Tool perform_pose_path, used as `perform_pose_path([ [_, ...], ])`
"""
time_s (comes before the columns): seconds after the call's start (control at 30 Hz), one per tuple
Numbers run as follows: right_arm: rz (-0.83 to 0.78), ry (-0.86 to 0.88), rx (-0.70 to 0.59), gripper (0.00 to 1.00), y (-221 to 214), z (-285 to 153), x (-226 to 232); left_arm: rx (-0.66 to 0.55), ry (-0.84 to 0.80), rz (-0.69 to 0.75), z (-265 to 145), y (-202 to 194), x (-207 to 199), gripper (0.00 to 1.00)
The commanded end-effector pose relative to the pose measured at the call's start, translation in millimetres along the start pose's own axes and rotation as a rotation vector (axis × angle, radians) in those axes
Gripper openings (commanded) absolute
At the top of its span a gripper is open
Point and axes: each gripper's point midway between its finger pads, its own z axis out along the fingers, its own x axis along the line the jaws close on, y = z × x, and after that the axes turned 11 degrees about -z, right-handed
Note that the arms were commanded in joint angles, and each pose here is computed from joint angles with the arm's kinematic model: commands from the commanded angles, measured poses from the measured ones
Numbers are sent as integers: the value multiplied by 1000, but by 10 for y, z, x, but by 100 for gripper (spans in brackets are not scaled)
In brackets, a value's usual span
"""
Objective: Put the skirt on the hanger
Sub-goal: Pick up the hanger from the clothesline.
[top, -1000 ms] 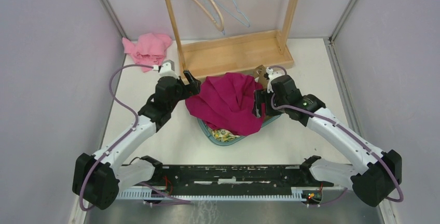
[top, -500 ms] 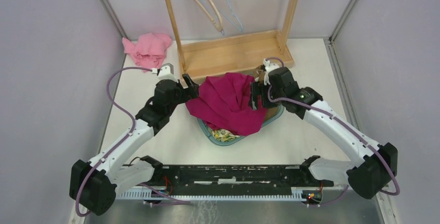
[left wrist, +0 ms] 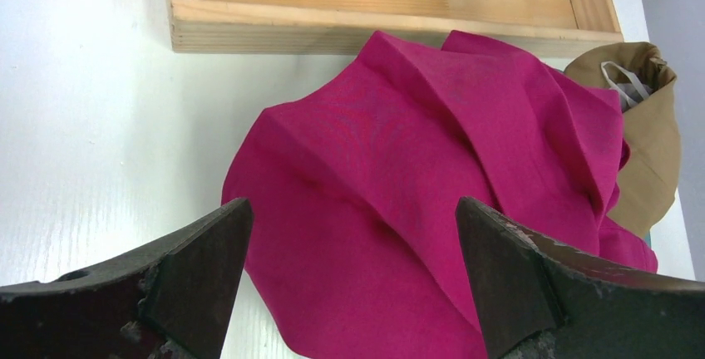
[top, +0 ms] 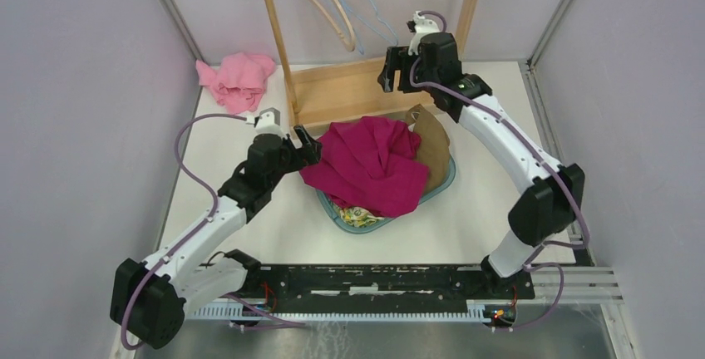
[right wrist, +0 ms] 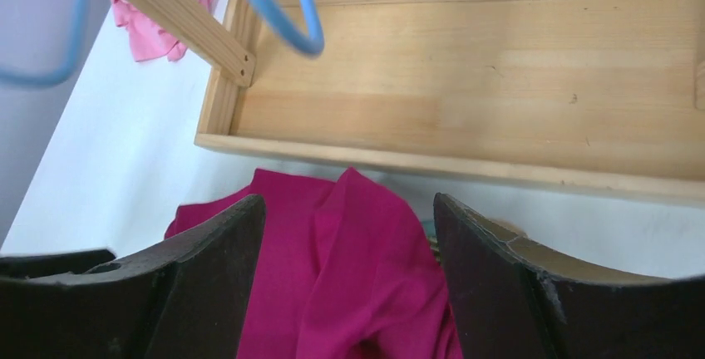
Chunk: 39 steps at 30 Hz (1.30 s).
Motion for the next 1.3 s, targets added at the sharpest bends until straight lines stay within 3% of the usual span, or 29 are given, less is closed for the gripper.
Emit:
perform_pose_path([
  [0.0,-30,45,-125,81,371,278,84,-26,-72,-42,-30,59,-159,99],
  [0.2,-66,-3,-247,80,719,433,8,-24,-64,-40,-16,29,-118,99],
  [0.3,-80,-10,-291,71,887,456,5,-20,-62,-37,-13,9,-105,99],
  [0.37,-81,-14,-315,71,964,441,3,-19,-59,-34,-13,3,-95,99],
  [0.67,-128,-77,-389,75,1230,243,-88,-28,-57,-22,-15,36,-101,99],
  [0.87,-246,-98,-416,84,1427,175,-114,-20,-53,-16,0,32,-109,99],
  [1.1,-306,-61,-476,85,1683,197,-31,-14,-50,-11,-11,34,-108,99],
  [1.27,-319,0,-452,83,1757,403,72,-11,-52,-6,-12,57,-141,99],
])
